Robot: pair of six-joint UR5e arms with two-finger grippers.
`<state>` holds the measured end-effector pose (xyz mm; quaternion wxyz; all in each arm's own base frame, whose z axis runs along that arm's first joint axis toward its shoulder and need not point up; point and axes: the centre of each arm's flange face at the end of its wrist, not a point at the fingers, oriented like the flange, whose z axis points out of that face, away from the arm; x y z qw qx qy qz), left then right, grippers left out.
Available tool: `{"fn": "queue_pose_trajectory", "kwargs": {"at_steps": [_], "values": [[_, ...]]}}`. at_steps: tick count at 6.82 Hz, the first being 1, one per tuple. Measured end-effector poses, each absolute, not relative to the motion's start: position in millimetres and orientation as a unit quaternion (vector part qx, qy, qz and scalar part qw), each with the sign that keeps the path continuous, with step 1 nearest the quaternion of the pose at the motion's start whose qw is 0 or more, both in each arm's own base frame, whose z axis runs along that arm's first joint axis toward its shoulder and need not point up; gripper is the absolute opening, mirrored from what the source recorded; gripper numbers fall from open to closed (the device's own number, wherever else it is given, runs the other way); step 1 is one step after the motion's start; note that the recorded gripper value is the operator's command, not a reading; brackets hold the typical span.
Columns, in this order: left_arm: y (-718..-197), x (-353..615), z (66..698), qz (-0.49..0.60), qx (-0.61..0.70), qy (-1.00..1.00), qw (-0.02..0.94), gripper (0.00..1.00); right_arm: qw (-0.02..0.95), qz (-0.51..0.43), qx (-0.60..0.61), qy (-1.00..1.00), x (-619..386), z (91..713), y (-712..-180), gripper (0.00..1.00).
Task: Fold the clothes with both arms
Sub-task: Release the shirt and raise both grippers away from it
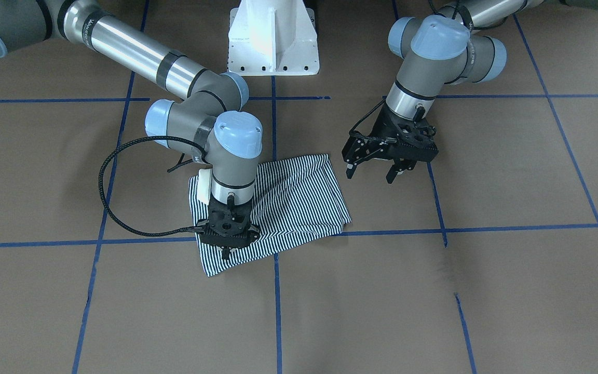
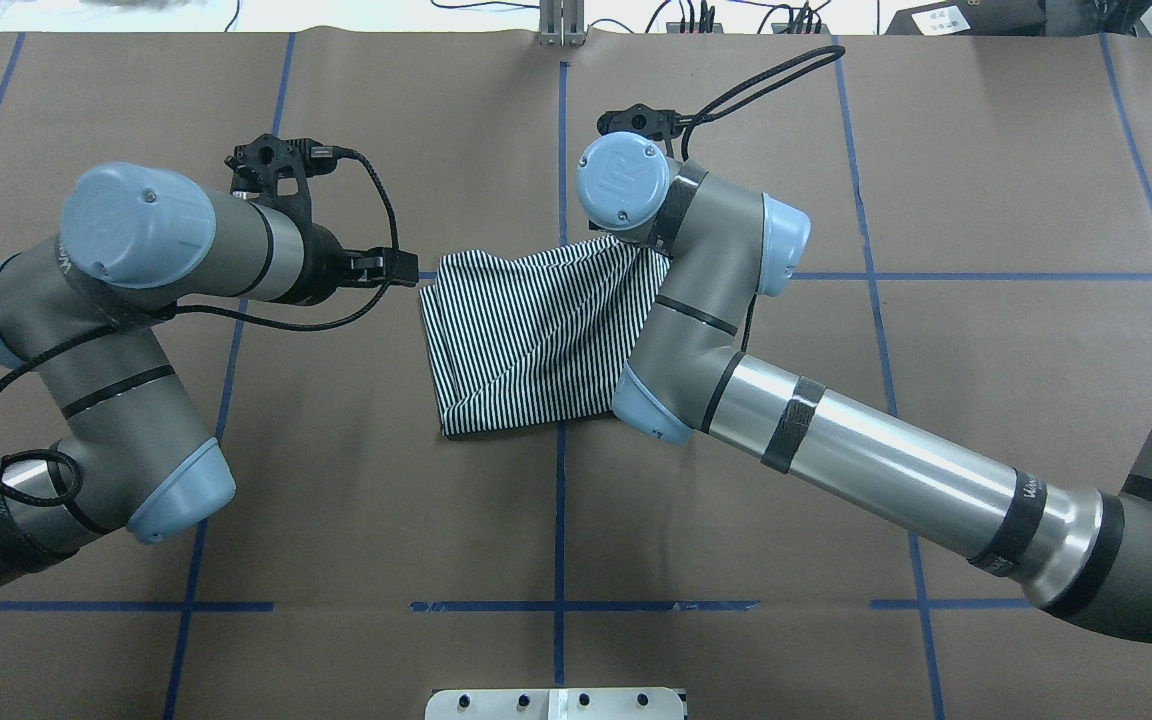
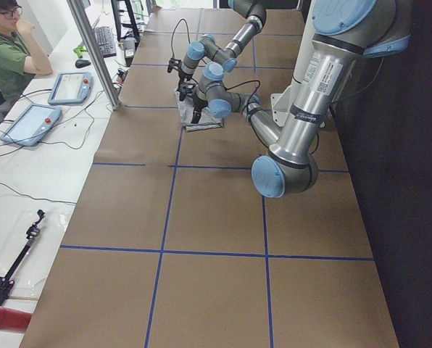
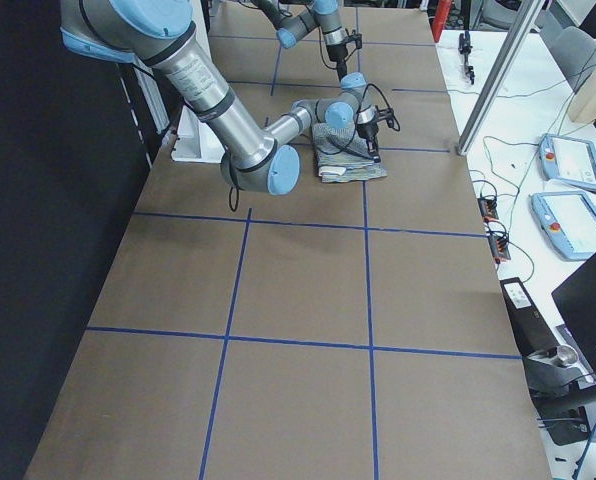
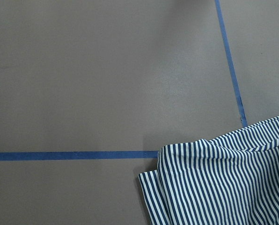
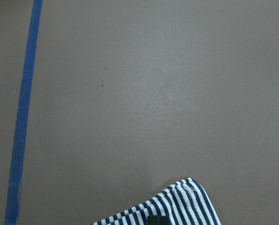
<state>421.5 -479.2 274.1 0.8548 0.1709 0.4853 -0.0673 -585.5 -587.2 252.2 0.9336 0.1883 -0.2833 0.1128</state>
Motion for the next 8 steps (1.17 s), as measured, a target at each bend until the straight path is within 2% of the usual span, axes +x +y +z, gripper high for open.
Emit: {"fn": "queue_pose_trajectory", "kwargs": {"at_steps": [3,4,5,6,8], "values": [[-483,428,276,-0.069,0.168,0.482,0.857,1.0,0.924,0.098,0.19,-0.318,-562,217,-593,1.0],[-489,436,279,-0.077,0.162,0.478,0.86,0.85,0.918,0.092,0.179,-0.341,-539,201,-599,1.0],[-500,448,281,-0.095,0.153,0.474,0.862,0.51,0.915,0.081,0.173,-0.355,-517,193,-603,1.0],[-513,462,282,-0.129,0.143,0.474,0.859,0.35,0.914,0.072,0.172,-0.359,-502,194,-601,1.0],[-539,491,288,-0.185,0.131,0.486,0.844,0.35,0.914,0.067,0.172,-0.36,-489,204,-596,1.0]]}}
